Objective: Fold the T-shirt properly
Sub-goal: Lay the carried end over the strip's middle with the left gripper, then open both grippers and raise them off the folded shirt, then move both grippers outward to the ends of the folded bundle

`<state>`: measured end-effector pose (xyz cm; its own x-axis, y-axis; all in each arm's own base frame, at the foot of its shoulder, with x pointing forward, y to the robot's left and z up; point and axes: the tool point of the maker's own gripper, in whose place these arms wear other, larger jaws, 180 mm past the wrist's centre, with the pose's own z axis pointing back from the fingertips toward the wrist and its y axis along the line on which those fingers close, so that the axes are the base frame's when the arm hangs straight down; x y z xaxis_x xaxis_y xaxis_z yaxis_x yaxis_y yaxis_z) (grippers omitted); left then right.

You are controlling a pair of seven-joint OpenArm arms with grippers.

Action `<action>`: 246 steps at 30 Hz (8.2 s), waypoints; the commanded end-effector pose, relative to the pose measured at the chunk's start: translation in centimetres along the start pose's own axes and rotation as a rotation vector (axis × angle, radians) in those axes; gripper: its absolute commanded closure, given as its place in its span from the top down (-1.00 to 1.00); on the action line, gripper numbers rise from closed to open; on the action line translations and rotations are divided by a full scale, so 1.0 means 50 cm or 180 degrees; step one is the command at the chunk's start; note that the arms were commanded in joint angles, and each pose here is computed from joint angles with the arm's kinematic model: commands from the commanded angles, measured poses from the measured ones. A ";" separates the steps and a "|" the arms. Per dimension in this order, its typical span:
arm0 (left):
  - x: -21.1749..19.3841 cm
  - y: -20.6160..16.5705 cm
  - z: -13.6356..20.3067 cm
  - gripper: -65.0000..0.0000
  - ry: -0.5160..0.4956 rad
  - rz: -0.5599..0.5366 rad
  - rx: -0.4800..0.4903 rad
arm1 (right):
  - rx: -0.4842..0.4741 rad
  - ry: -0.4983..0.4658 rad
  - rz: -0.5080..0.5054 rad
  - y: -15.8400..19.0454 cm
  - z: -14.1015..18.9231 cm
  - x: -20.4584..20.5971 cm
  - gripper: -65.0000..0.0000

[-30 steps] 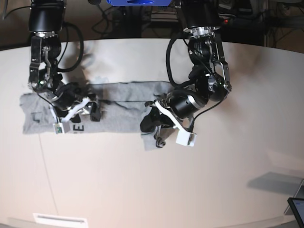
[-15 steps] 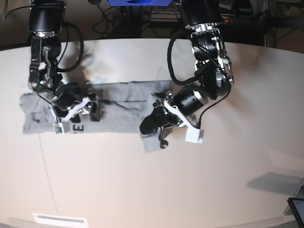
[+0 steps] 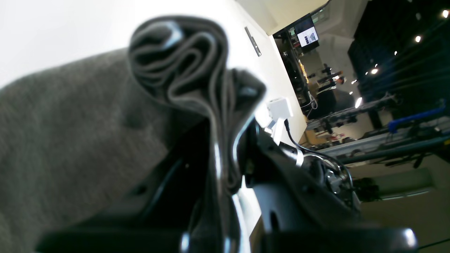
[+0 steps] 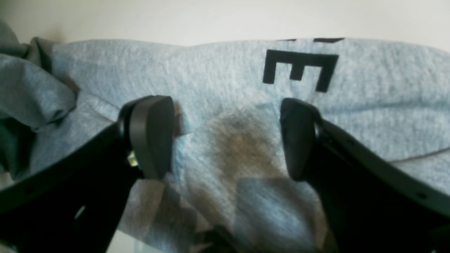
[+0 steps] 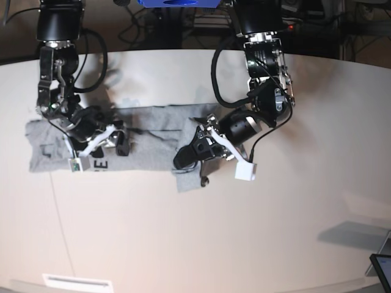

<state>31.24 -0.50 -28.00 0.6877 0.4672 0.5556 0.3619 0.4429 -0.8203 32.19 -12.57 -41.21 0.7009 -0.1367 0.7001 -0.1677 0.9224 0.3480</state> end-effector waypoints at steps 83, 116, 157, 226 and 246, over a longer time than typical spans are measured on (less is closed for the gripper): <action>-0.096 0.019 -0.150 -0.09 0.0502 0.0196 -0.0176 | -0.0305 0.0307 0.0096 -0.065 0.020 -0.025 0.40; -0.090 0.037 -0.144 -0.10 0.1191 -0.2744 0.1148 | -0.0280 0.0298 0.0107 -0.059 0.015 -0.020 0.40; -0.157 0.296 0.054 -0.10 0.2521 -0.3275 0.1899 | -0.0402 -0.0283 0.0300 -0.067 0.067 0.139 0.41; 0.299 0.335 0.606 -1.00 0.2133 -0.3940 0.4618 | -0.0006 -0.0169 0.0668 0.085 0.115 0.093 0.40; 0.183 0.485 0.608 -1.00 0.2564 -0.3727 0.4371 | -0.0566 -0.0236 -0.0016 -0.041 0.174 0.061 0.40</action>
<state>26.21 37.30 -39.94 0.7465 -0.6524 0.1306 0.4195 0.6139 0.6687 28.10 -18.15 -35.39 0.6748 -0.1680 0.7186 -0.0159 0.9702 0.2418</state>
